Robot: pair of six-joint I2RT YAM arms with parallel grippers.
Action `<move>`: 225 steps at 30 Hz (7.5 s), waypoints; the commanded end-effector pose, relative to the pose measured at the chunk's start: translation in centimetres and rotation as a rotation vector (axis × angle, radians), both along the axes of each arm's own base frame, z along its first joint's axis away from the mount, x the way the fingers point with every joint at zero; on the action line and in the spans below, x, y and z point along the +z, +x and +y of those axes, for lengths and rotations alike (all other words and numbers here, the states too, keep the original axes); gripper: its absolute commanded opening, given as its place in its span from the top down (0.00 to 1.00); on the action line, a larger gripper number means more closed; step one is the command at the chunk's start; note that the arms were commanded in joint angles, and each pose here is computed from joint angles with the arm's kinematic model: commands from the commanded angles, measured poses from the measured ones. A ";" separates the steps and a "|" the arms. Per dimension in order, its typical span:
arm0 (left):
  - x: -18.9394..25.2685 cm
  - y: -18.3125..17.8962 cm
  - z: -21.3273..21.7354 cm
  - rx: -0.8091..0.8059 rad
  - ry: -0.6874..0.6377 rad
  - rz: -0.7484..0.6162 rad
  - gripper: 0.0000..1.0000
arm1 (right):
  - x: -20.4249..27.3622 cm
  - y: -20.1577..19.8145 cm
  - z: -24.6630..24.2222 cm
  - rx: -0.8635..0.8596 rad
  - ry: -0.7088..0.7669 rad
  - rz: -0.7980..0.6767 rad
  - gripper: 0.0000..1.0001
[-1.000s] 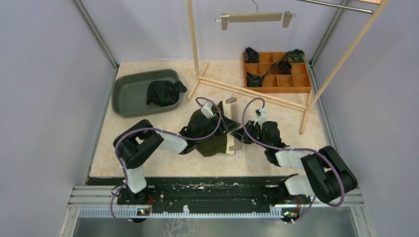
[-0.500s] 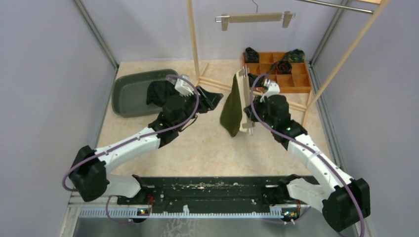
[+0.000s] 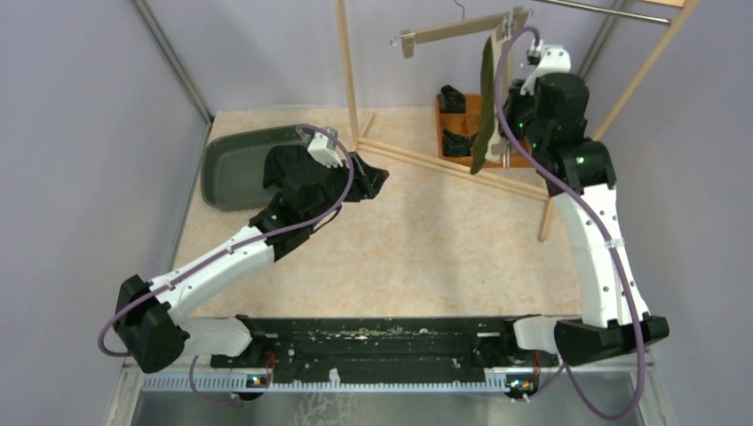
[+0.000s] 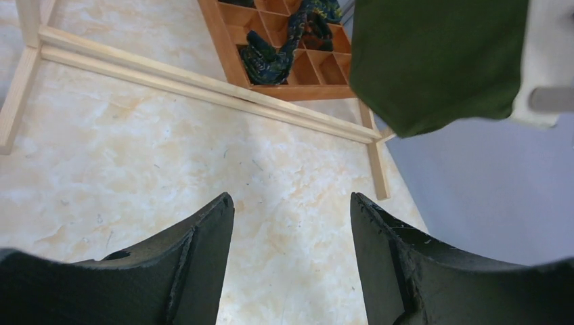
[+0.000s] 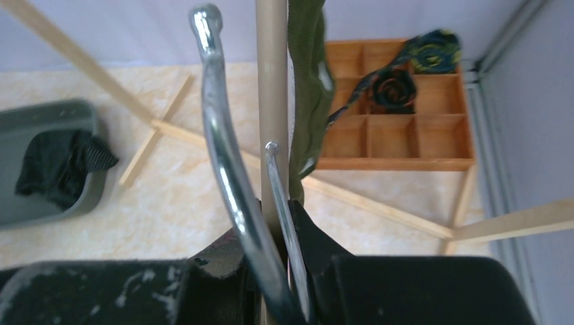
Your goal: Clip the underwear to the hanger
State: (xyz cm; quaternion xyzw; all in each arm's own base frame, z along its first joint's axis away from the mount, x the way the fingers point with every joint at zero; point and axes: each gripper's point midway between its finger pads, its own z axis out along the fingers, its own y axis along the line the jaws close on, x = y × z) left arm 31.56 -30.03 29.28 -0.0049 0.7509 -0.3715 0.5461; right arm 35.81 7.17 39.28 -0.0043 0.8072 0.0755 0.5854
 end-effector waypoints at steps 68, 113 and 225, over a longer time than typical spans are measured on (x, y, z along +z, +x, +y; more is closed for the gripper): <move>-0.4 1.8 -0.2 0.022 -0.019 0.027 0.33 | 12.8 6.3 -13.8 -0.647 0.010 -0.462 1.00; 1.4 -1.2 2.1 -0.011 -0.083 -0.083 0.32 | 6.5 4.9 -6.9 -0.147 0.074 -0.151 1.00; 3.3 5.0 6.6 0.013 -0.045 0.006 0.06 | 13.0 1.0 10.9 -0.361 0.056 -0.271 0.23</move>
